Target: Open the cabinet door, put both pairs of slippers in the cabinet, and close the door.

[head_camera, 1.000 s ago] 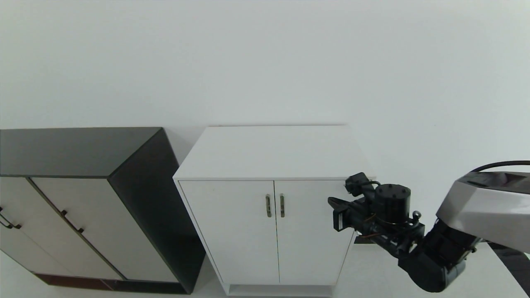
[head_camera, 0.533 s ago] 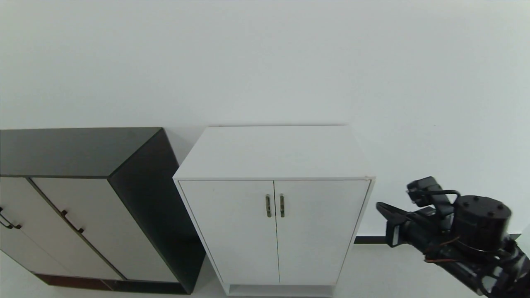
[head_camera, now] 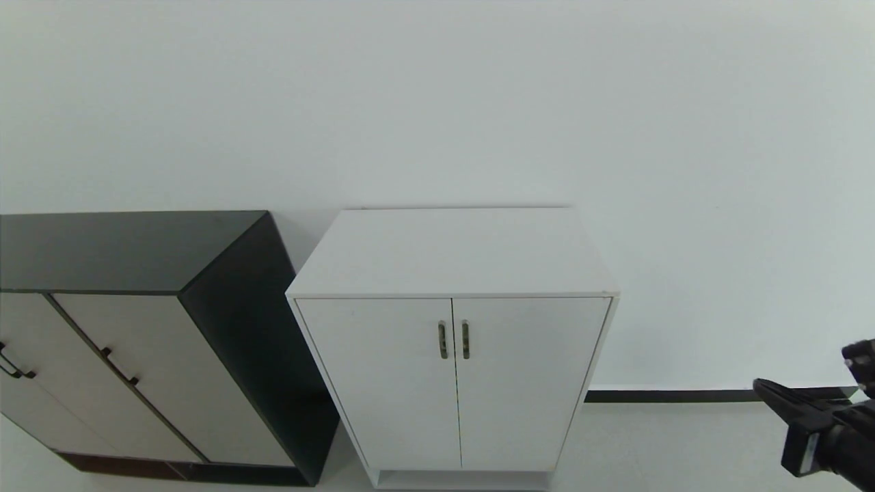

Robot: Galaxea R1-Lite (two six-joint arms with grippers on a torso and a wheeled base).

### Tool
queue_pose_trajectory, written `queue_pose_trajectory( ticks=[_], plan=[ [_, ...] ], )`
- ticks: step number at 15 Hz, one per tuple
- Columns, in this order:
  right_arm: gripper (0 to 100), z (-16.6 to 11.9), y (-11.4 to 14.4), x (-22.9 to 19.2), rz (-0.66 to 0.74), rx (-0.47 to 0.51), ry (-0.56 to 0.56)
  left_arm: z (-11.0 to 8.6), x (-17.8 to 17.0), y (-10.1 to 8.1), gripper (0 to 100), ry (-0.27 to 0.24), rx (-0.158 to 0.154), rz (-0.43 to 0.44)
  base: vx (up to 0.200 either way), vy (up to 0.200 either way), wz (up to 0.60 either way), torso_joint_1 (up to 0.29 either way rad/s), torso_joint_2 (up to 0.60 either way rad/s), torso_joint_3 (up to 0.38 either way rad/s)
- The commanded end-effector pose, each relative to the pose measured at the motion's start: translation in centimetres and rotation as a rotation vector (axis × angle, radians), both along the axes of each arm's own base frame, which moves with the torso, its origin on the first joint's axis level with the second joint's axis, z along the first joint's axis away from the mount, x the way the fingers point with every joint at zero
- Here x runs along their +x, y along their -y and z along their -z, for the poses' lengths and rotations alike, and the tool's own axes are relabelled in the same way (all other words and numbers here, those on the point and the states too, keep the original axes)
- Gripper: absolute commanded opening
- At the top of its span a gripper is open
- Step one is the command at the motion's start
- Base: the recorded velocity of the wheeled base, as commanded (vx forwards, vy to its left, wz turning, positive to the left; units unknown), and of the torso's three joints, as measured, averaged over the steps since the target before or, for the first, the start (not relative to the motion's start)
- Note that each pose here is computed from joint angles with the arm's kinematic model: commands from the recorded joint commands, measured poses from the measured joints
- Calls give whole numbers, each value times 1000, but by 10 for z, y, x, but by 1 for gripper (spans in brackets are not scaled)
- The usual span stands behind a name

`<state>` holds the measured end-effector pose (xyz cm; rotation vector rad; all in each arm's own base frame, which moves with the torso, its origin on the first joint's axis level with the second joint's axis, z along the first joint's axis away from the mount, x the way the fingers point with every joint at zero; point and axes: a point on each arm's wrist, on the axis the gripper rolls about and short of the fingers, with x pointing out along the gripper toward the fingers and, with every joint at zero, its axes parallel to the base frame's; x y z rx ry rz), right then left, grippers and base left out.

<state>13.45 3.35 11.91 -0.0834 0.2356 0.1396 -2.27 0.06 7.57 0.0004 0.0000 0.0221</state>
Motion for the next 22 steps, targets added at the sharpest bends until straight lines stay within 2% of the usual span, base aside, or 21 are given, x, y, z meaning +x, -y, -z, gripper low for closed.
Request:
queue_pose_trajectory(
  ticks=[1, 6, 8, 10, 13, 15, 16, 19, 22],
  plan=[
    [0, -8, 15, -53, 2, 20, 59, 0, 0, 0, 0, 0, 0, -1, 0, 0, 0, 0, 0, 0],
    [0, 19, 30, -114, -54, 24, -11, 0, 0, 0, 0, 2, -13, -1, 0, 0, 0, 0, 0, 0],
    [0, 25, 32, -122, -54, 23, -16, 0, 0, 0, 0, 2, -13, -1, 0, 0, 0, 0, 0, 0],
    [0, 35, 36, -138, -54, 31, 12, 0, 0, 0, 0, 2, -13, -1, 0, 0, 0, 0, 0, 0],
    [0, 37, 37, -145, -81, 109, 75, 0, 0, 0, 0, 2, -13, -1, 0, 0, 0, 0, 0, 0],
    [0, 41, 38, -149, -88, 127, 119, 0, 0, 0, 0, -1, -13, -1, 0, 0, 0, 0, 0, 0],
    [0, 41, 38, -149, -77, 125, 123, 0, 0, 0, 0, 0, -13, -1, 0, 0, 0, 0, 0, 0],
    [0, 41, 35, -149, 95, 64, 130, 0, 0, 0, 0, 2, -13, -1, 0, 0, 0, 0, 0, 0],
    [0, 42, 34, -154, 176, 60, 194, 0, 0, 0, 0, 2, -13, -1, 0, 0, 0, 0, 0, 0]
  ],
)
